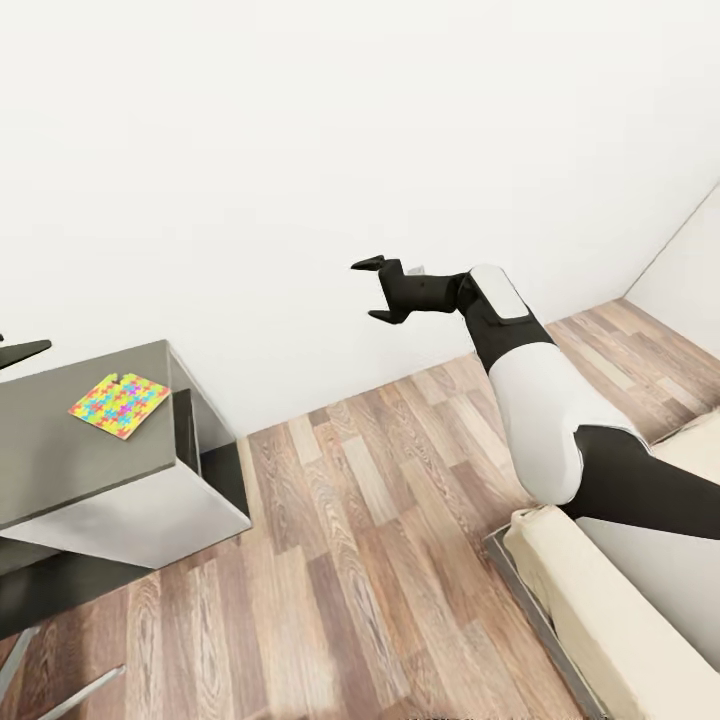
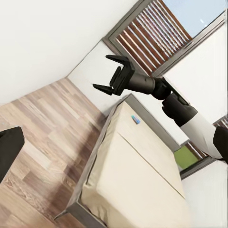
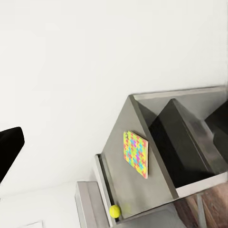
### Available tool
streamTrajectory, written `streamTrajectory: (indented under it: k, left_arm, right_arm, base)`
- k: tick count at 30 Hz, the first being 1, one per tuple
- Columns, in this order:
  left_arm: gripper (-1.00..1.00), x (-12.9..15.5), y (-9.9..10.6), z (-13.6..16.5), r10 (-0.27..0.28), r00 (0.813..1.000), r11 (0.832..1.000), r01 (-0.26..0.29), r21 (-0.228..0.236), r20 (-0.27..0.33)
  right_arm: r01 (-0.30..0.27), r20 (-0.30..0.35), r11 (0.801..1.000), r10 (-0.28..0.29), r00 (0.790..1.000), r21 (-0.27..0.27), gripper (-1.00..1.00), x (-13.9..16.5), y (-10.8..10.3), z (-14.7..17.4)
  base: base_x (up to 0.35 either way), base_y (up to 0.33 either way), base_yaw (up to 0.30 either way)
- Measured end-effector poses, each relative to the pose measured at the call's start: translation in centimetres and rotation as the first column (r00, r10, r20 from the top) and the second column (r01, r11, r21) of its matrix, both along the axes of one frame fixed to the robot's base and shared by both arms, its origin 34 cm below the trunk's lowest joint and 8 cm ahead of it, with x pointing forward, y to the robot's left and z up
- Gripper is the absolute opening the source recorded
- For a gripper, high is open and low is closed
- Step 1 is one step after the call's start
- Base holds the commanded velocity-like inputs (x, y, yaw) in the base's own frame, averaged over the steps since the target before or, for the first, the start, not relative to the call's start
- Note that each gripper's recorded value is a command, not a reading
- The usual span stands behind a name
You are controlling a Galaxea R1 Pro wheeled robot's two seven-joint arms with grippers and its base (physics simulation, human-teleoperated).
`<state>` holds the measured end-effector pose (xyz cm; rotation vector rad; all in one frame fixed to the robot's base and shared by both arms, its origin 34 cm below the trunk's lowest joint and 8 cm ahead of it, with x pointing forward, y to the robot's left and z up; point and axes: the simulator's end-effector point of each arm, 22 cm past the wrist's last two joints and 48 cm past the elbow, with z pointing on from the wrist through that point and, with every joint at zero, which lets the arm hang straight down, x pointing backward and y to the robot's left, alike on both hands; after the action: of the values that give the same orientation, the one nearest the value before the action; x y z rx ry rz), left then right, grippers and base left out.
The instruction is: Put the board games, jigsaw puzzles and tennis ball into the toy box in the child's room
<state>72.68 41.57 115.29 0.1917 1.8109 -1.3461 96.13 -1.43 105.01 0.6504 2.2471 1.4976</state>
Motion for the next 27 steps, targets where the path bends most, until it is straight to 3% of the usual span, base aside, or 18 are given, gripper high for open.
streamTrajectory:
  k: [16,27]
  left_arm:
    - [1.00,0.0,-0.1,-0.1,-0.002,1.000,1.000,0.002,-0.002,-0.002]
    - [1.00,0.2,-0.7,-1.0,-0.010,1.000,1.000,0.010,-0.006,-0.020]
  right_arm:
    - [-0.002,-0.028,1.000,0.002,1.000,-0.005,1.00,-0.8,0.0,-1.8]
    - [-0.035,-0.033,0.997,0.033,0.999,-0.062,1.00,-1.7,0.7,-3.5]
  base:
    - [0.000,0.000,-0.280]
    - [0.000,0.000,-0.204]
